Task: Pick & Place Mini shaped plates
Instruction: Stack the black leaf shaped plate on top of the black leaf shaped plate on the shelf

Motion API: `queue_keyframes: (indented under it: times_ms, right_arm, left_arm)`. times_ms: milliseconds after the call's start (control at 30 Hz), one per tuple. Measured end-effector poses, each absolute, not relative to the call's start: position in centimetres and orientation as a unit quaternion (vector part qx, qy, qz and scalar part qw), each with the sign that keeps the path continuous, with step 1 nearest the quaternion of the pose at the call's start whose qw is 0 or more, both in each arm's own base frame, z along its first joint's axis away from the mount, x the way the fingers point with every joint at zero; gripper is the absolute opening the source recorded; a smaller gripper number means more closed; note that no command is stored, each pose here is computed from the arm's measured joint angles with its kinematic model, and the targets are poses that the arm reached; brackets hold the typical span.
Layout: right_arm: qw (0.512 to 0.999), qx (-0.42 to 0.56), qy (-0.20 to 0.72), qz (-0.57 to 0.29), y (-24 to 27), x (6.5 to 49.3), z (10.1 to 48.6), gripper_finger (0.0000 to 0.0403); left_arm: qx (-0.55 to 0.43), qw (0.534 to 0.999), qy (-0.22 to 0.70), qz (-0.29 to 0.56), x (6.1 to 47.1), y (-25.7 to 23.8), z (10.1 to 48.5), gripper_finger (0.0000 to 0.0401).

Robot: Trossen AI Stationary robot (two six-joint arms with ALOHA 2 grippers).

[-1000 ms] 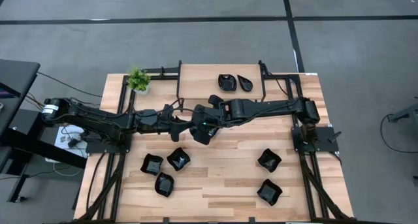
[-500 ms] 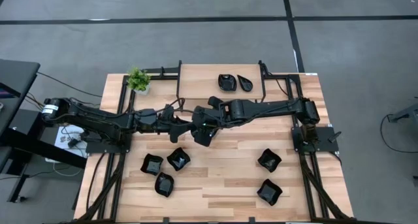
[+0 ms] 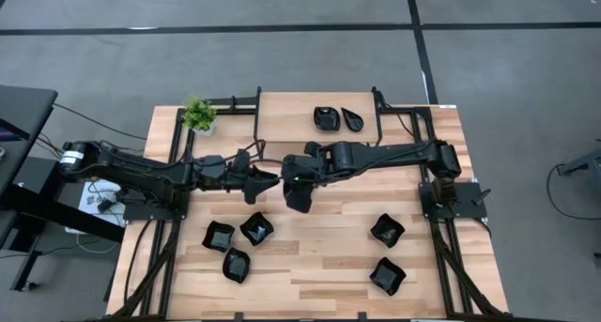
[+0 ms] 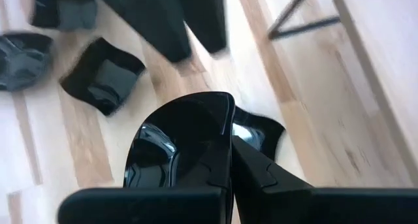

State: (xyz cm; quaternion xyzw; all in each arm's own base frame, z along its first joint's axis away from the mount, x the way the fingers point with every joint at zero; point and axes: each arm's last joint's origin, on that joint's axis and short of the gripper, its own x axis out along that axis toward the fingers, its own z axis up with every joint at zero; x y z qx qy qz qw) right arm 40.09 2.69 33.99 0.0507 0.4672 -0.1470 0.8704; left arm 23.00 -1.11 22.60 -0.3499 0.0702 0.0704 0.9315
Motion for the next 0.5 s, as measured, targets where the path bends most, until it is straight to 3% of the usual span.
queue_keyframes:
  times_ms: [500]
  right_arm:
    - [0.905, 0.023, 0.4, -0.144, -0.9, 33.4, 41.7, 0.0]
  left_arm:
    - [-0.281, 0.958, 0.003, 0.054, 21.0, -0.6, 25.6, 0.0159]
